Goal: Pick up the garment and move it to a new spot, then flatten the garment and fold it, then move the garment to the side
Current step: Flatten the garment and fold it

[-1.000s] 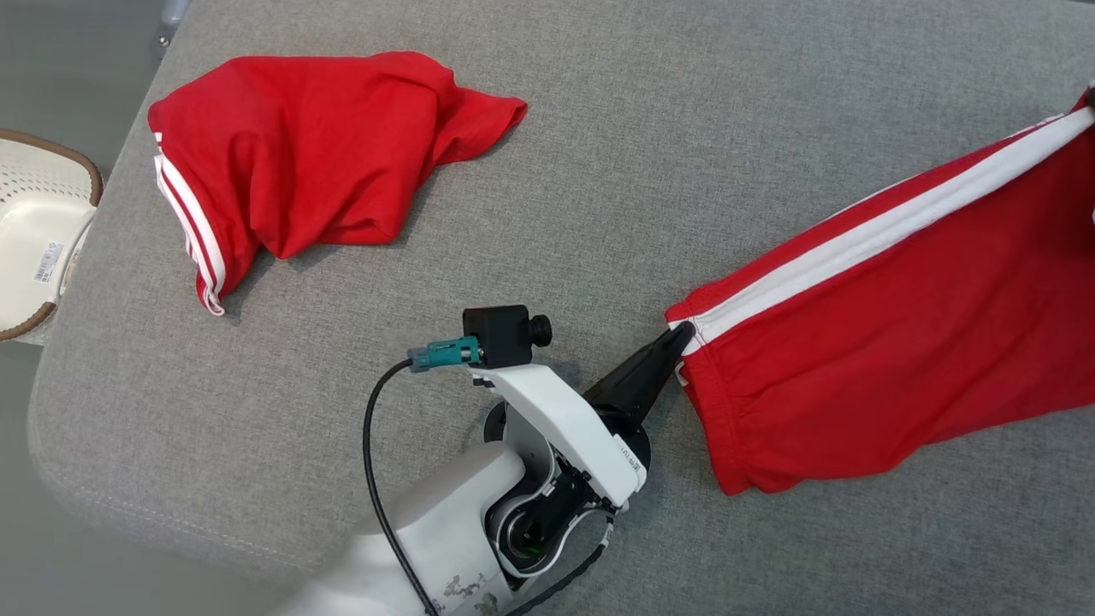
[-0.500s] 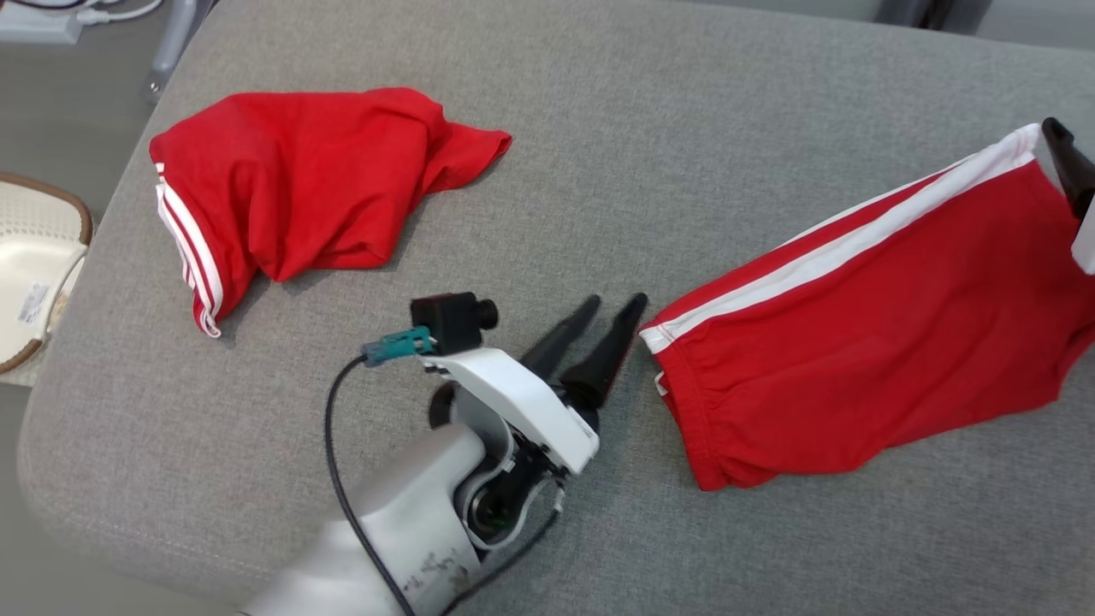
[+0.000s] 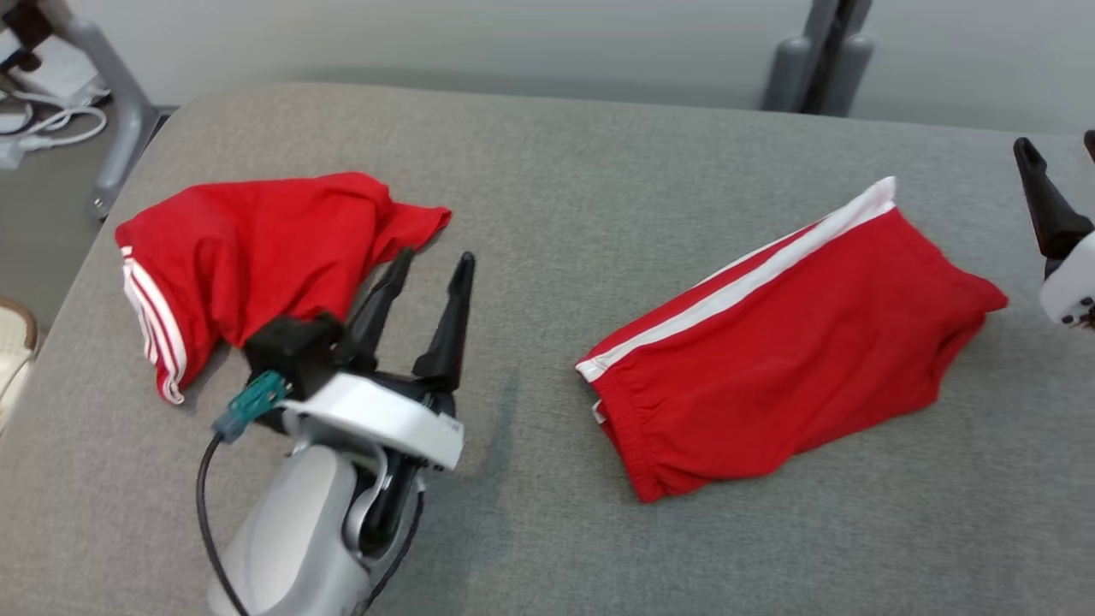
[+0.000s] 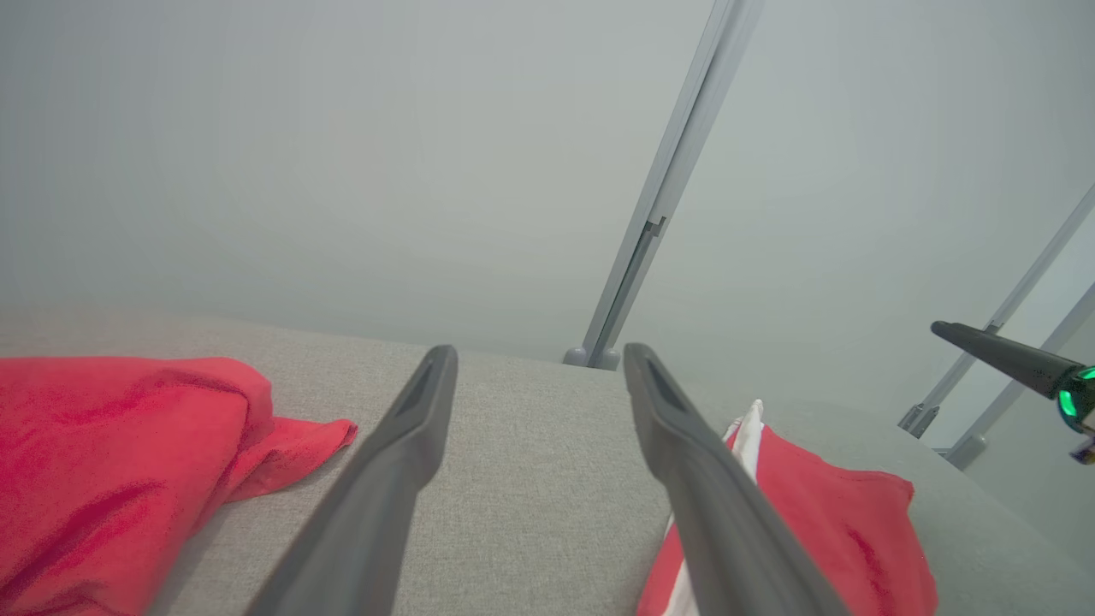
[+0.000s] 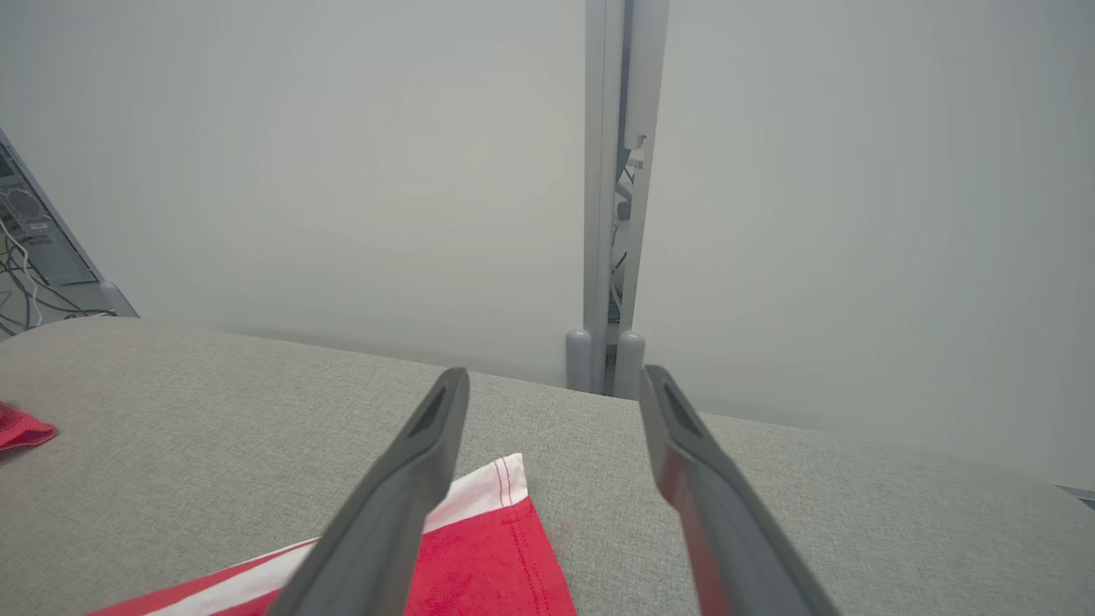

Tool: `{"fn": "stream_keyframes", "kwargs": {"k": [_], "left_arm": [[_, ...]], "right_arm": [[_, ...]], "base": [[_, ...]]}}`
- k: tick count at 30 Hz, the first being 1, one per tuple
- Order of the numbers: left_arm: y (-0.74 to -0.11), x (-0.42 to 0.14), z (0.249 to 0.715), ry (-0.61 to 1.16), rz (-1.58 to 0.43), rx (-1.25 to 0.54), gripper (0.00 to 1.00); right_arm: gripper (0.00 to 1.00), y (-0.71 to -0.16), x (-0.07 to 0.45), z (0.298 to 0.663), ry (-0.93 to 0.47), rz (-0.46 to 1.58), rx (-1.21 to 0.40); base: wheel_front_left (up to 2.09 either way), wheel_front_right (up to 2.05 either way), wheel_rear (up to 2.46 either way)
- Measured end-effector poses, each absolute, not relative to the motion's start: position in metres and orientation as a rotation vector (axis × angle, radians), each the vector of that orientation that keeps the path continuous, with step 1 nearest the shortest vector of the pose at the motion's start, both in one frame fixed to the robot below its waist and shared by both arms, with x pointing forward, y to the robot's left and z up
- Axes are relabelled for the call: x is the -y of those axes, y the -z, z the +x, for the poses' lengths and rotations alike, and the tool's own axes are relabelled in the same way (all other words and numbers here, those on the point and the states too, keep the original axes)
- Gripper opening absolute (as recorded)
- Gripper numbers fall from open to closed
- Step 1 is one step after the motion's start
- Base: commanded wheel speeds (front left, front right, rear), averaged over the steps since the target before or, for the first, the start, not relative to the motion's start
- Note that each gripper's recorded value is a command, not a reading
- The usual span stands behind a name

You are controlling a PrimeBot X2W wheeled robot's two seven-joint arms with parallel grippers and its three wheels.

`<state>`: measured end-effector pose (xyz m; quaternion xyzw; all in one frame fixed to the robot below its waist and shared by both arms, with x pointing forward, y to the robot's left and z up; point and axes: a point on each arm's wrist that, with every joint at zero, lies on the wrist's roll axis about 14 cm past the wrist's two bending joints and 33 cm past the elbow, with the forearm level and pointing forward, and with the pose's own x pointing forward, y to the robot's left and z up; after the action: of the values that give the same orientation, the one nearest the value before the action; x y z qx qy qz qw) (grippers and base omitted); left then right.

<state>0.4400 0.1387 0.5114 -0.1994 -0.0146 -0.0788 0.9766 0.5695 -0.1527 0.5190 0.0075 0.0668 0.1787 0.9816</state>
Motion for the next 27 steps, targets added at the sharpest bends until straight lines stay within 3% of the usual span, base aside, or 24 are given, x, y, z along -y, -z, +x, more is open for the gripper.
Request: {"fn": "stream_keyframes", "kwargs": {"k": [9,19,27], "left_arm": [[-0.526,-0.160,0.411,0.095,-0.270,0.121,1.00],[-0.514,-0.148,0.376,0.109,-0.249,0.093,1.00],[-0.505,-0.142,0.359,0.113,-0.258,0.067,1.00]], "right_arm": [[1.00,-0.515,0.196,0.508,-0.214,0.094,-0.051],[1.00,-0.509,0.204,0.449,-0.115,0.148,0.019],[1.00,-0.486,0.204,0.417,-0.045,0.233,-0.016]], "base": [[0.00,0.00,0.00],[0.00,0.00,0.00],[0.00,0.00,0.00]]}}
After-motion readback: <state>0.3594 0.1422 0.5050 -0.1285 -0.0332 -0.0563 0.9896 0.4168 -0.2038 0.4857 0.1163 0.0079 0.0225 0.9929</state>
